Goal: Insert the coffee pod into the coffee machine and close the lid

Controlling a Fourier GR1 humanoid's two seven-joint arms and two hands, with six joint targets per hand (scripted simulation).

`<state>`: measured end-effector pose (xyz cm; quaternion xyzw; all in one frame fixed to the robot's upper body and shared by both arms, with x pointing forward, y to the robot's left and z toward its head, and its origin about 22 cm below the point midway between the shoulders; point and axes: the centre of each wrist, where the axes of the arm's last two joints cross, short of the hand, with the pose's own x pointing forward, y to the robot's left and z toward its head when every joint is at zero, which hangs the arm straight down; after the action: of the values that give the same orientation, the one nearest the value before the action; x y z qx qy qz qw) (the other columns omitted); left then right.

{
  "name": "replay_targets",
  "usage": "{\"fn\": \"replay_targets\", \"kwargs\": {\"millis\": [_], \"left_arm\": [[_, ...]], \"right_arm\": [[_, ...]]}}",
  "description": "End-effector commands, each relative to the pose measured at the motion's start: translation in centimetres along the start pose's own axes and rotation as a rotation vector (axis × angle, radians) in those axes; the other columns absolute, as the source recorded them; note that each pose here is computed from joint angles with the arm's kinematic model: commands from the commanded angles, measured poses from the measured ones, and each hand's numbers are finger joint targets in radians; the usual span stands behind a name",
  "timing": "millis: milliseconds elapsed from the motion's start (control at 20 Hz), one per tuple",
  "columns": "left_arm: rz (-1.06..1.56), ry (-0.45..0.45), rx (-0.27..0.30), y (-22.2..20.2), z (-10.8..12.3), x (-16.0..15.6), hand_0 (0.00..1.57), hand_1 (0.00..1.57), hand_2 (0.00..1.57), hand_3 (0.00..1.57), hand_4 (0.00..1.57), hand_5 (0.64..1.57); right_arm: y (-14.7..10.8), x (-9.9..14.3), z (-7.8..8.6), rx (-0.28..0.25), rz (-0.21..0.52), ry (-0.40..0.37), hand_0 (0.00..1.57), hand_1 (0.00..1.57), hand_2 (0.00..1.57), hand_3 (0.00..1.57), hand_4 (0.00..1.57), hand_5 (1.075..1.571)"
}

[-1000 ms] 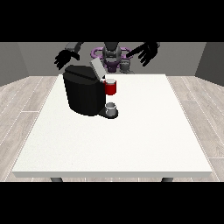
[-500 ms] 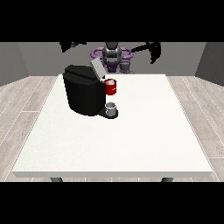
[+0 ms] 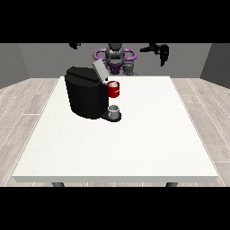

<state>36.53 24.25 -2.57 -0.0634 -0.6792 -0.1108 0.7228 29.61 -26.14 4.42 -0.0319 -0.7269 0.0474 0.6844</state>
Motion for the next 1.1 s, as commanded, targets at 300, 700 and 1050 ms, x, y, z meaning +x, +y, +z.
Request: {"fn": "replay_targets", "kwargs": {"millis": [300,700,1050], "left_arm": [[0.063,-0.087,0.002,-0.7,2.1,1.0,0.0,0.0,0.0,0.0,0.22,1.571],[0.104,-0.071,-0.019,-2.0,5.1,0.6,0.0,0.0,0.0,0.0,0.0,1.571],[0.04,-0.107,0.086,-0.3,5.9,2.8,0.0,0.0,0.0,0.0,0.0,1.571]], "right_arm": [[1.3,1.4,-2.8,0.06,0.021,-0.047,0.0,0.0,0.0,0.0,0.0,1.571],[-1.0,-1.2,-3.6,0.029,-0.017,0.047,0.0,0.0,0.0,0.0,0.0,1.571],[2.6,-1.7,-4.4,0.106,-0.023,-0.013,0.0,0.0,0.0,0.0,0.0,1.571]]}}
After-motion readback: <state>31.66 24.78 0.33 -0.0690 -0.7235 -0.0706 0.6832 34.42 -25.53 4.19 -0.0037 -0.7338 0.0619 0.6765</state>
